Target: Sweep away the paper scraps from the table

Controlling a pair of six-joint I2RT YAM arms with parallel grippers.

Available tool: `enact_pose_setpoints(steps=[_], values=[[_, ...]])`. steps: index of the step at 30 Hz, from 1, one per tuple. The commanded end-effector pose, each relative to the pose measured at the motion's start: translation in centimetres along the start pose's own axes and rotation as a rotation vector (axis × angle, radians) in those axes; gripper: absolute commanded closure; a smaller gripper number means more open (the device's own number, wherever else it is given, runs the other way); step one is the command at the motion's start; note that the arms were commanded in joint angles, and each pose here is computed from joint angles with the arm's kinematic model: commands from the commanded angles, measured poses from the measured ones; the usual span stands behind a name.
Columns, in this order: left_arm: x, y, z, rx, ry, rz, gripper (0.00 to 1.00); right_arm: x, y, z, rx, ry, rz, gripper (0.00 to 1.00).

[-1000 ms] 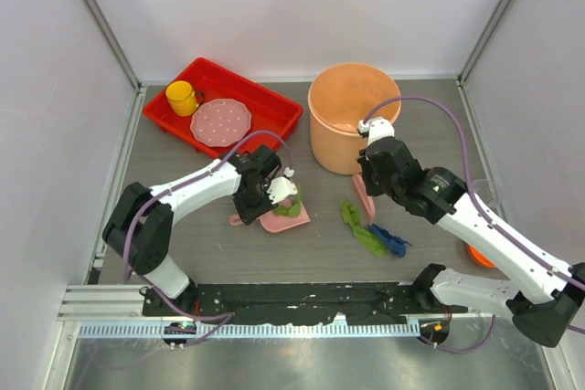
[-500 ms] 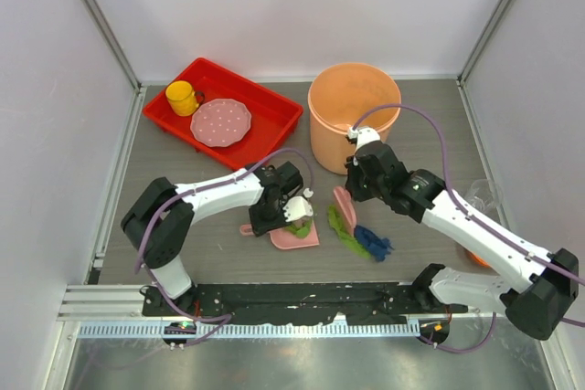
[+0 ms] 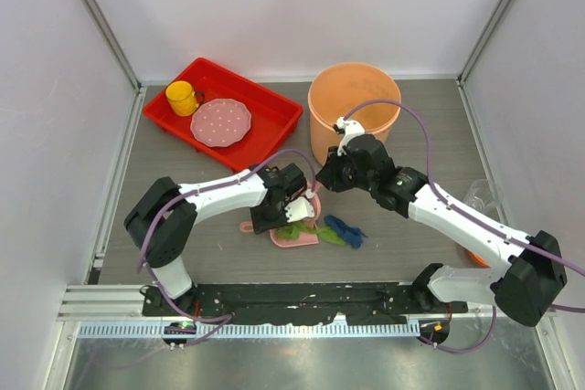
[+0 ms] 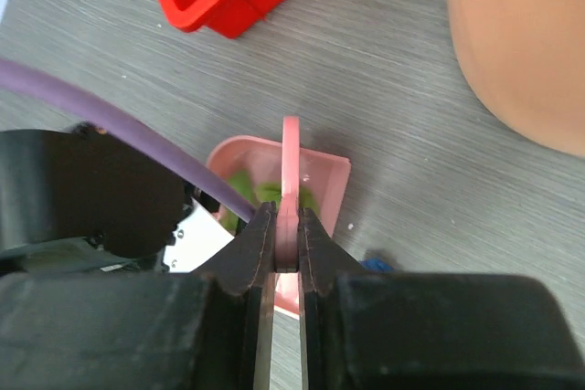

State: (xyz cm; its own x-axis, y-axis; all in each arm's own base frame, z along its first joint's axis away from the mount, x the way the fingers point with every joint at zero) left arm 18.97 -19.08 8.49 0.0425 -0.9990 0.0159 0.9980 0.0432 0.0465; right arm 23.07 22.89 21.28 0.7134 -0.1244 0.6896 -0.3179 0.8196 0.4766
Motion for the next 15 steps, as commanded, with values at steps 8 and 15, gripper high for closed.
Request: enact_pose_setpoints(steps=[8,15], values=[[1.2,0.9,0.6,0.038,-0.047,-0.008,1.00,4.1,4.6,2.6,0.217,-0.158,-0.041,0.99],[1.1,1.6,1.4,0.054,-0.090,0.021,1.00,5.8,3.6,5.0,0.103,-0.236,0.000,0.99]])
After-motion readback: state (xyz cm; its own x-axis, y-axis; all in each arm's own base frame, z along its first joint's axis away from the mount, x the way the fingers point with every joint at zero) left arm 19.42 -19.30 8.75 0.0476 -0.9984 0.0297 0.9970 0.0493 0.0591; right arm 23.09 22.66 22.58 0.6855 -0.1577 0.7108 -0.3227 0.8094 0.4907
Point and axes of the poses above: each gripper's point midway between its finger pads, its own z axis back along the fingers, its own y axis along the line the jaws close on, x = y × z, the point moved 5 cm from there along z, back along the fingers, and after that the axes turned 9 degrees about -z, right-handed, at the moved point
